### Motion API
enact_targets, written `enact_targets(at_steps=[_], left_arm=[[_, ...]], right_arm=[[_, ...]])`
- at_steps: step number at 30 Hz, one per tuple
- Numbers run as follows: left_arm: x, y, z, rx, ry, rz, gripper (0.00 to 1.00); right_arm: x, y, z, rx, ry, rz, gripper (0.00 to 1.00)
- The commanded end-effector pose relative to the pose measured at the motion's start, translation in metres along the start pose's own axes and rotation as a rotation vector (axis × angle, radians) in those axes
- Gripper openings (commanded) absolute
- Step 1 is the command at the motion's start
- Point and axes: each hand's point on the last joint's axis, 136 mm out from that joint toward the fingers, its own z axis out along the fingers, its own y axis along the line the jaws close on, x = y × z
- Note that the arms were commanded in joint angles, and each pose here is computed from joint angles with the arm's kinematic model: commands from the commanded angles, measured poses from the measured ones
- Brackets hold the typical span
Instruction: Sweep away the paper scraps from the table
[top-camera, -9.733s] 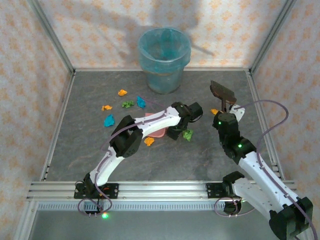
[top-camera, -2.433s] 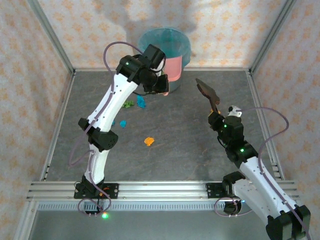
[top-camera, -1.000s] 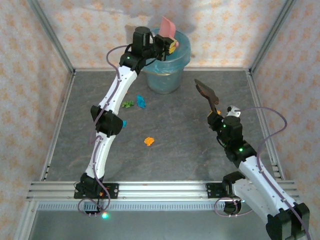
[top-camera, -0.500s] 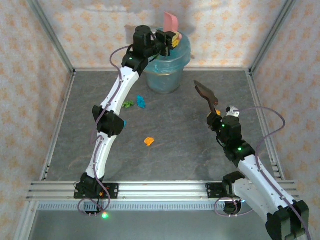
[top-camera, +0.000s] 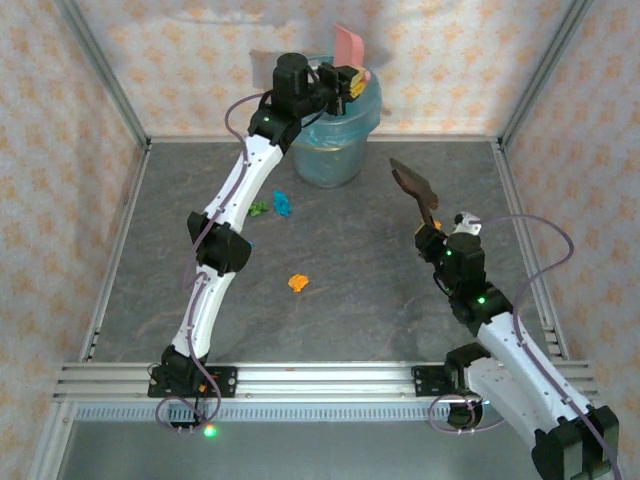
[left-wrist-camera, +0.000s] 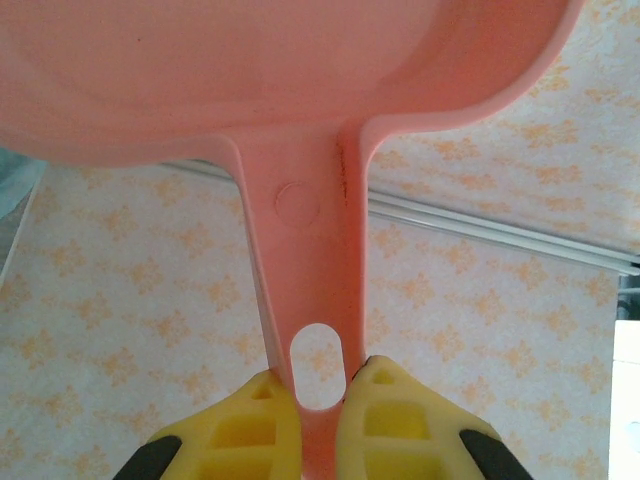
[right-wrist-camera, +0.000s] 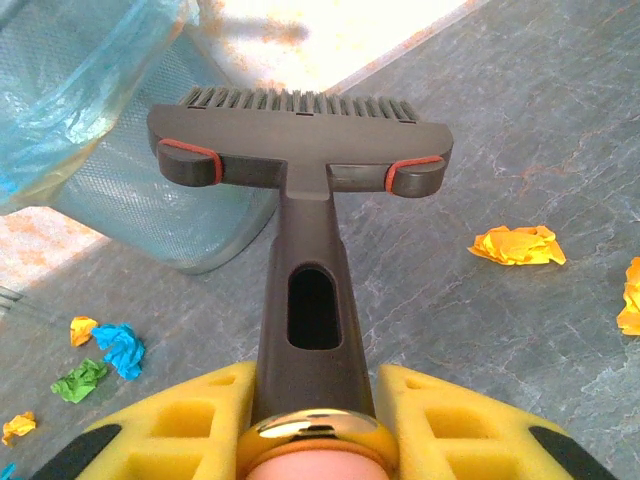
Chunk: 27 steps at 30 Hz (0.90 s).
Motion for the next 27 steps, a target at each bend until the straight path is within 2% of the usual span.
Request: enact_targets(at_steps=[1, 9, 15, 22, 27], left_arm=[[0.045, -0.055, -0.027, 0.074, 0.049, 0.129, 0.0], [0.109, -0.049, -0.044, -0.012, 0.174, 0.331, 0.0], [0.166, -0.037, -0.071, -0.099, 0.289, 0.527, 0.0], [0.22, 0.016, -0.118, -0.292, 0.41, 0.766, 0.0], [0.224, 0.063, -0.169, -0.425, 0.447, 0.878, 0.0]], right_arm=[[-0.02, 0.003, -0.007, -0.008, -0.091, 0.0, 0.0], [-0.026, -0.008, -0.014, 0.042, -0.134, 0.013, 0.0], [-0.031, -0.026, -0.02, 0.142, -0.168, 0.028, 0.0], [-0.034, -0.039, -0.024, 0.226, -0.172, 0.032, 0.0], [-0.036, -0.044, -0.026, 0.262, -0.171, 0.031, 0.0]])
